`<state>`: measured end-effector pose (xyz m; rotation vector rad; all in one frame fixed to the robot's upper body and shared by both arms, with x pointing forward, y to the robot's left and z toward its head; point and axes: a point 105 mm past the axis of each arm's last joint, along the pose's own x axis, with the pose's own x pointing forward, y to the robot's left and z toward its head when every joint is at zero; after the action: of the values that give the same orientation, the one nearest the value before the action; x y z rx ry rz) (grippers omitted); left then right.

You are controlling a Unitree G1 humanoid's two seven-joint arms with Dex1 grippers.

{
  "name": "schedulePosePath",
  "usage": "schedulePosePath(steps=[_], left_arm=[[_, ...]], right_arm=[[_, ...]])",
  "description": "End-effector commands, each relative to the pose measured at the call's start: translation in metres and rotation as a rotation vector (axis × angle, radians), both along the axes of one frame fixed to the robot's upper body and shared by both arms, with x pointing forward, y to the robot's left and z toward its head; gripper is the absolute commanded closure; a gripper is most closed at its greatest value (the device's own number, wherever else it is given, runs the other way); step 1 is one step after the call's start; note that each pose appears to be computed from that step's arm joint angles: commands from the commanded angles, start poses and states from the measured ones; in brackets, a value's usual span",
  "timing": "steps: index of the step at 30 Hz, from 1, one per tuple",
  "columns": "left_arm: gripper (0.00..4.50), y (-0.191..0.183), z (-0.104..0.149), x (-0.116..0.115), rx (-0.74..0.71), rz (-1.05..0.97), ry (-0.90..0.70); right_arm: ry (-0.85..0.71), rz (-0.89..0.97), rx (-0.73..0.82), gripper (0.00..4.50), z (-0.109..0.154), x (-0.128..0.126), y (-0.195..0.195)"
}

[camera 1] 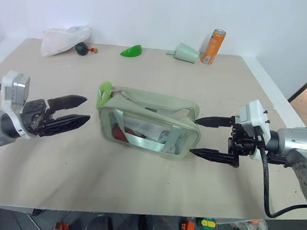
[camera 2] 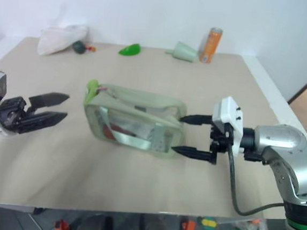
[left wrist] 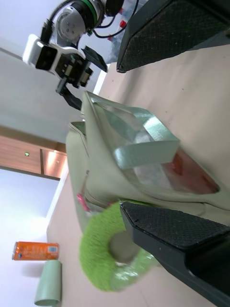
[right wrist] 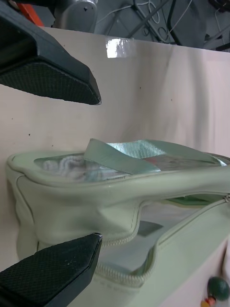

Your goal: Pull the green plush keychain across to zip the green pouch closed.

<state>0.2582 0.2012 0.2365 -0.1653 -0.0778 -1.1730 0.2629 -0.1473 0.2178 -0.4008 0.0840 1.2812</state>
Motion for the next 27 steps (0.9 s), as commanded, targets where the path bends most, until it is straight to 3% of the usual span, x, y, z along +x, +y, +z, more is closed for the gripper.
schedulePosePath(steps=[1, 8, 12, 16, 20, 27], left_arm=[[0.03, -0.006, 0.01, -0.005, 0.004, -0.022, -0.044], [0.03, -0.005, 0.01, -0.002, -0.014, 0.007, -0.042], [0.03, 0.008, 0.022, 0.014, -0.123, 0.11, -0.05], [0.03, 0.019, 0.015, 0.041, -0.123, 0.267, -0.024], [0.03, 0.021, -0.012, 0.067, -0.023, 0.381, 0.062], [0.03, 0.018, -0.016, 0.08, -0.05, 0.396, 0.091]], right_arm=[[-0.047, 0.027, 0.002, 0.64, 0.007, -0.002, 0.005], [-0.06, 0.03, 0.001, 2.96, 0.006, 0.001, 0.006], [-0.069, 0.033, 0.005, 4.36, 0.007, 0.002, 0.006], [-0.075, 0.033, 0.008, 4.45, 0.007, 0.003, 0.007], [-0.081, 0.031, 0.008, 4.45, 0.007, 0.003, 0.008], [-0.085, 0.022, 0.002, 4.45, 0.005, 0.002, 0.009]])
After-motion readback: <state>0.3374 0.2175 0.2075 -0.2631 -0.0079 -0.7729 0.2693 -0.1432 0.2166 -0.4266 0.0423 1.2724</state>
